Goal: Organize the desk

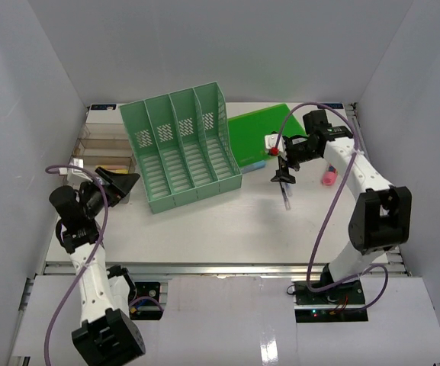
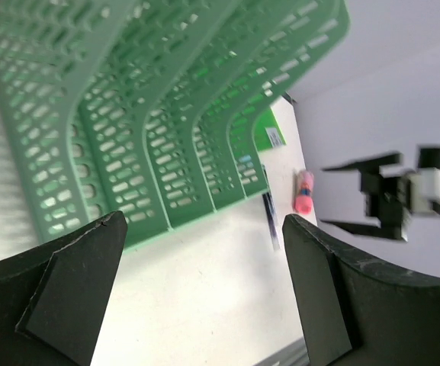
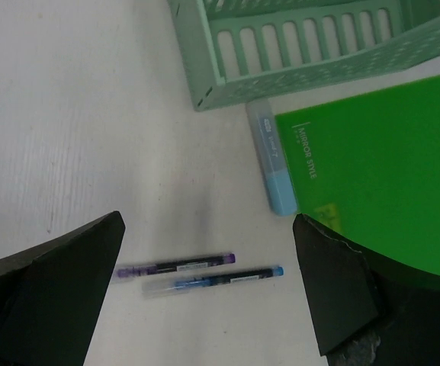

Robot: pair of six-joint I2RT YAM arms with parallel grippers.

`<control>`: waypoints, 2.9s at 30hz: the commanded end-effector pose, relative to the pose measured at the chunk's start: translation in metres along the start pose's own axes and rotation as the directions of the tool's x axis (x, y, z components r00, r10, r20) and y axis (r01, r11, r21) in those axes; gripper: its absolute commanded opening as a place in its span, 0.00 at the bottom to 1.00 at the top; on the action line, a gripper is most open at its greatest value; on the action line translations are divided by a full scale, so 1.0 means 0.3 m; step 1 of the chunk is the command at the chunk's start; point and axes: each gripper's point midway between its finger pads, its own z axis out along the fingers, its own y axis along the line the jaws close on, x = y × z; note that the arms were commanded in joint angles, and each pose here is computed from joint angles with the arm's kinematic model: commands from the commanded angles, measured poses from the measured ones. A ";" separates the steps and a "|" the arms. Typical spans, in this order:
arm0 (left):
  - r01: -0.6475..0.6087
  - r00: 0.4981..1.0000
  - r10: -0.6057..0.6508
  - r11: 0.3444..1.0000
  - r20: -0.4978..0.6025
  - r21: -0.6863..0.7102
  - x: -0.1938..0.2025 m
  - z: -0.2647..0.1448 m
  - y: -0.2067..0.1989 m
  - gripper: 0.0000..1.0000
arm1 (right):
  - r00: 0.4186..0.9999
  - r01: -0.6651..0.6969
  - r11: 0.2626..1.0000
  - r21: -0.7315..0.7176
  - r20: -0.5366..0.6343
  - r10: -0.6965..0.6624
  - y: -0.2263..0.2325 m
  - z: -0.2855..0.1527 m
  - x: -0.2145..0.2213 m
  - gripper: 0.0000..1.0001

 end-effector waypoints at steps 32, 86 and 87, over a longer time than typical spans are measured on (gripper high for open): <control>0.087 0.988 -0.065 0.984 -0.140 0.158 0.125 -0.069 -0.129 0.95 | 0.985 -0.013 0.958 -0.287 -0.170 -0.037 -0.073 0.368 0.352 0.54; 0.299 0.922 -0.235 0.937 -0.308 0.182 0.605 0.617 -0.717 0.94 | 0.823 -0.549 0.835 0.041 0.201 0.531 0.090 -0.114 -0.208 0.08; 0.305 0.919 -0.240 0.935 -0.313 0.180 0.619 0.633 -0.723 0.94 | 0.812 -0.559 0.828 0.031 0.223 0.540 0.096 -0.118 -0.228 0.08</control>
